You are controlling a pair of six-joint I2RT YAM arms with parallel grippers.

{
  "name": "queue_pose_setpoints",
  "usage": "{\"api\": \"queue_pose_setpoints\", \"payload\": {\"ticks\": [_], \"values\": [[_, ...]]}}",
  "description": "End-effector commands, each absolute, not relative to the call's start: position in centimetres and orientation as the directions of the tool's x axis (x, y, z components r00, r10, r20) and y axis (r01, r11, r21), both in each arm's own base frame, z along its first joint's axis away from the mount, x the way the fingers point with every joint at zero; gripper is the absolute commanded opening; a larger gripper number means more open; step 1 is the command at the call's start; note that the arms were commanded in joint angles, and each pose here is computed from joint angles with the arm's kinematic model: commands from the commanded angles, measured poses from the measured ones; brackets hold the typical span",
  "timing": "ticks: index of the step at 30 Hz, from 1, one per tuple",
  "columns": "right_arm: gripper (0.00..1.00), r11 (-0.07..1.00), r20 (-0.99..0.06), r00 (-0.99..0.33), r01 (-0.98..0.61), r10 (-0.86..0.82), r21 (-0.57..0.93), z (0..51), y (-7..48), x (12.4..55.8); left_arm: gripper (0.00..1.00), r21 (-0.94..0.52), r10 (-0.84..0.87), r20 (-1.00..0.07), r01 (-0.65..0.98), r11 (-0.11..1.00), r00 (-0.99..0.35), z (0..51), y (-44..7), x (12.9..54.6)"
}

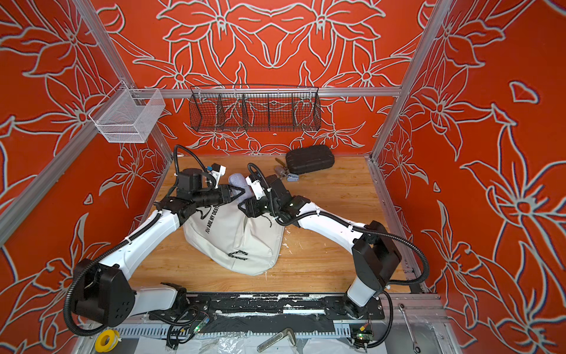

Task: Pack the student bag
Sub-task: 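Carry the pouch over the front pocket with right while left holds pocket edge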

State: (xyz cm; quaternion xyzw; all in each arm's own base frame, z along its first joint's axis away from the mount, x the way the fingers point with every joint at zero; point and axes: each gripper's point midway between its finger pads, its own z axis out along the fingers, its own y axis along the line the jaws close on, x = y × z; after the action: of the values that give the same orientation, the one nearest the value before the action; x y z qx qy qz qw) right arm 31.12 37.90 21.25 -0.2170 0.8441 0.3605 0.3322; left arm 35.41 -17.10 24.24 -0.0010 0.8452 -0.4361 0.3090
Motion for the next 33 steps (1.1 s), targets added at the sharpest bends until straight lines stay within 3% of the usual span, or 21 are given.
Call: {"api": "queue_pose_setpoints", "payload": {"ticks": [1,6,8,11,14,17,20,22,26,33], "values": [[0.62,0.815,-0.518,-0.851,-0.358,-0.085,0.455,16.1,34.6,30.2,0.17,-0.637,-0.264,-0.549,0.192,0.746,-0.793,23.0,-12.2,36.6],[0.61,0.899,-0.388,-0.916,-0.255,-0.106,0.356,13.4,35.1,30.6,0.17,-0.577,-0.217,-0.532,0.163,0.800,-0.819,21.7,-11.2,35.6],[0.60,0.893,-0.372,-0.925,-0.229,-0.075,0.388,12.5,35.5,30.6,0.17,-0.553,-0.215,-0.532,0.143,0.821,-0.819,21.1,-10.5,35.2],[0.60,0.810,-0.425,-0.902,-0.302,-0.072,0.503,13.4,37.5,30.3,0.17,-0.568,-0.242,-0.526,0.125,0.814,-0.815,20.8,-9.5,35.1],[0.64,0.683,-0.538,-0.831,-0.475,-0.140,0.555,15.7,39.6,29.5,0.17,-0.602,-0.263,-0.526,0.136,0.787,-0.809,20.9,-9.7,35.6],[0.70,0.617,-0.618,-0.743,-0.618,-0.255,0.488,16.2,40.2,28.4,0.17,-0.666,-0.292,-0.505,0.151,0.731,-0.812,21.1,-10.7,36.3],[0.79,0.616,-0.648,-0.673,-0.691,-0.357,0.378,14.6,39.6,27.5,0.17,-0.705,-0.307,-0.477,0.151,0.693,-0.823,21.1,-11.4,37.0],[0.97,0.613,-0.664,-0.652,-0.706,-0.366,0.355,14.1,39.2,27.4,0.17,-0.717,-0.304,-0.474,0.161,0.678,-0.826,21.3,-11.6,37.3],[0.97,0.730,-0.667,-0.693,-0.602,-0.275,0.324,14.1,37.5,29.2,0.17,-0.686,-0.276,-0.470,0.151,0.712,-0.838,20.5,-11.2,37.0],[0.84,0.904,-0.439,-0.887,-0.298,-0.143,0.307,11.6,35.8,30.2,0.17,-0.562,-0.201,-0.493,0.133,0.816,-0.846,19.1,-9.4,35.8]]}}
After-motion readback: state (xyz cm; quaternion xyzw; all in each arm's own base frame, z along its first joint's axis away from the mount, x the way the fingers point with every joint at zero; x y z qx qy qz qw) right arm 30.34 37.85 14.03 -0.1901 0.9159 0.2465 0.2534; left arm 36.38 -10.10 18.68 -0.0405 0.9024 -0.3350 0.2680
